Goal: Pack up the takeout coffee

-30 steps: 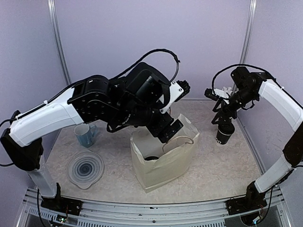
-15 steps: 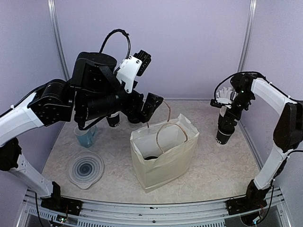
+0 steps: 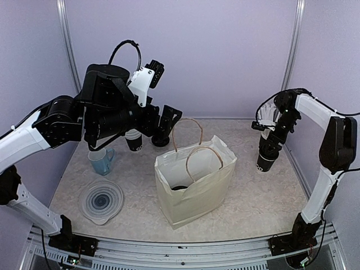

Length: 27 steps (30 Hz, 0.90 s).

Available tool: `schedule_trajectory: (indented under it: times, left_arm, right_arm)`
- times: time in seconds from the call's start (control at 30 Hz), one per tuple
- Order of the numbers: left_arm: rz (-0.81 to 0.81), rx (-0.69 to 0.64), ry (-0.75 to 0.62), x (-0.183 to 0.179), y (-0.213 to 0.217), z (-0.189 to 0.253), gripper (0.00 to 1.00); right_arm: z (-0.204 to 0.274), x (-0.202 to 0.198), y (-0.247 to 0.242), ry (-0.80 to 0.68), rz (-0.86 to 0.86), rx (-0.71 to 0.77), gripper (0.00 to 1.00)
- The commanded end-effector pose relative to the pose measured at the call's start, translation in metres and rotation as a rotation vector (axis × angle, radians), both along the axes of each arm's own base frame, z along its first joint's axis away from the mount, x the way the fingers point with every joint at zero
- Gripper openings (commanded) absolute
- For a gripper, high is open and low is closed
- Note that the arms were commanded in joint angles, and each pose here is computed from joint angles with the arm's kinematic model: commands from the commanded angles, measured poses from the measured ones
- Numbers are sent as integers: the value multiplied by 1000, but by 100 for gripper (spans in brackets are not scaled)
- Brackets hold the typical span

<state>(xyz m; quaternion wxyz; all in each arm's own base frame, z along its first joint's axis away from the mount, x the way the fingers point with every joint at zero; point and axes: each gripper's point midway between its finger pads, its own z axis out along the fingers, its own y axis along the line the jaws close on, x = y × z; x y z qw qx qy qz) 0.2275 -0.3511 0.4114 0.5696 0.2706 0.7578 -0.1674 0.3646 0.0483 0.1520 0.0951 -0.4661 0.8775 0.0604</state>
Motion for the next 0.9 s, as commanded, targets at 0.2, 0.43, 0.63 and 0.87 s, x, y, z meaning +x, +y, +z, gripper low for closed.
schedule_trajectory:
  times: [0.2, 0.43, 0.63, 0.87]
  left_arm:
    - [8, -4, 16, 5, 1, -6, 98]
    - [7, -4, 16, 5, 3, -6, 98]
    - [2, -4, 11, 5, 3, -4, 98]
    - [4, 4, 21, 7, 2, -7, 98]
  right_arm:
    - [-14, 0, -7, 63, -40, -7, 72]
    - [-12, 0, -6, 64, -42, -3, 70]
    - [26, 10, -5, -33, -37, 3, 71]
    - [10, 13, -14, -2, -45, -39, 81]
